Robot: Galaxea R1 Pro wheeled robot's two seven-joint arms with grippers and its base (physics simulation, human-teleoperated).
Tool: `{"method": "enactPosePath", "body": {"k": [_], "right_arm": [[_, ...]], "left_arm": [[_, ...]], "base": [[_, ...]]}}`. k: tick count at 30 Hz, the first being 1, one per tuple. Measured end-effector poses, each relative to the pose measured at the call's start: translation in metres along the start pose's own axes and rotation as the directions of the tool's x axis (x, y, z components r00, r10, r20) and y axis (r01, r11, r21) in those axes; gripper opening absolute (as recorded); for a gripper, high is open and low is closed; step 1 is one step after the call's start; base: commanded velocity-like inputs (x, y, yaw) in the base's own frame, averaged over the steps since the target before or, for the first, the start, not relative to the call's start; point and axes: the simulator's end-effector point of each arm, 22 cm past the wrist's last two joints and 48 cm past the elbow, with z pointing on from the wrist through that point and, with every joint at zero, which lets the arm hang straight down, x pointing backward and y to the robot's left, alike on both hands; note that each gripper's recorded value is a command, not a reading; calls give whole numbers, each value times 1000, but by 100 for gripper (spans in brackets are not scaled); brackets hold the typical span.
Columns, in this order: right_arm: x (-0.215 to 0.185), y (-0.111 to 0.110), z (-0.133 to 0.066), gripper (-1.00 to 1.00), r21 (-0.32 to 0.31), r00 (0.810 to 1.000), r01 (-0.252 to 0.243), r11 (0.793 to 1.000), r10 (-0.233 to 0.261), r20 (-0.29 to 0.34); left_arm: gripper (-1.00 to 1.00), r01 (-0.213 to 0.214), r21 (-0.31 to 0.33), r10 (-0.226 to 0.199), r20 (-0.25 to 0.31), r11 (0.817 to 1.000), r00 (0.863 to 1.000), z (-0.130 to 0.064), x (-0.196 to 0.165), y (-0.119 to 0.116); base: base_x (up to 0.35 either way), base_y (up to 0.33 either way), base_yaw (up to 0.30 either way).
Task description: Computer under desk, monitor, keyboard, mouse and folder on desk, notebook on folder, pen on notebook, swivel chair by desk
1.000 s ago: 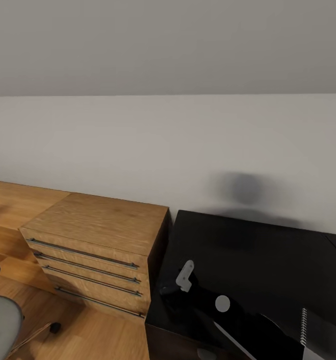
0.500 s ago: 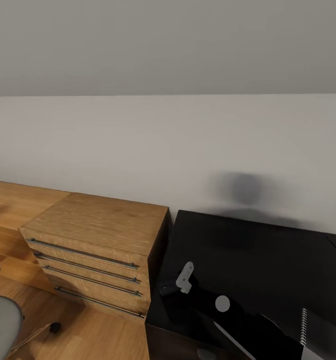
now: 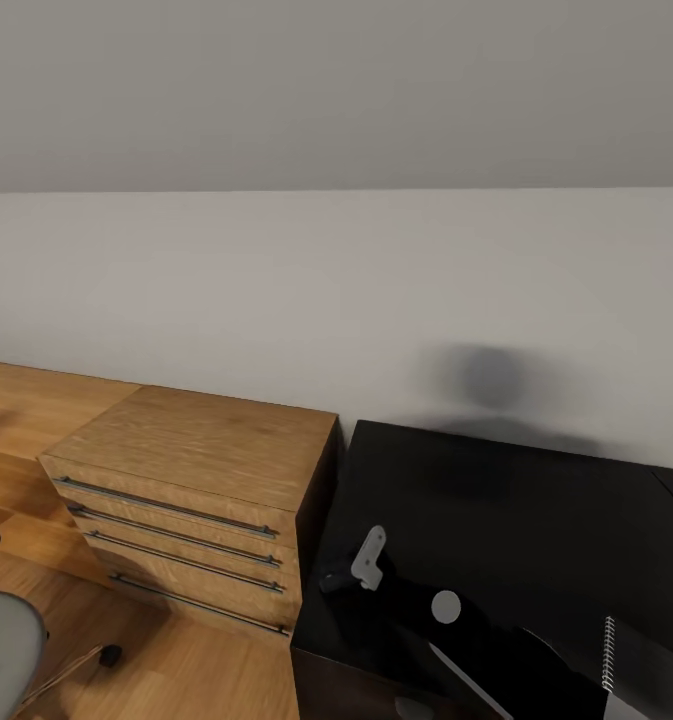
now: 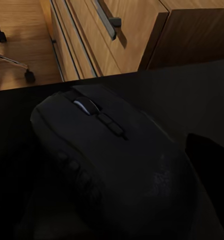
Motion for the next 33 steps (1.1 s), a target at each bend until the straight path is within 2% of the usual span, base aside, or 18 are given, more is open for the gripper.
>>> {"method": "enactPosePath", "body": {"k": [12, 29, 33], "right_arm": [[1, 6, 0, -100, -26, 1000, -5, 1000, 5, -1], [1, 5, 0, -100, -23, 1000, -10, 1000, 10, -2], [2, -1, 1, -100, 0, 1000, -20, 1000, 20, -1]], "left_arm": [[100, 0, 0, 0, 0, 1000, 1000, 0, 0, 0], [100, 1, 0, -1, 0, 1000, 1000, 0, 0, 0], [100, 1, 0, -1, 0, 1000, 1000, 0, 0, 0]], "base": [[0, 0, 0], [0, 0, 0], [0, 0, 0]]}}
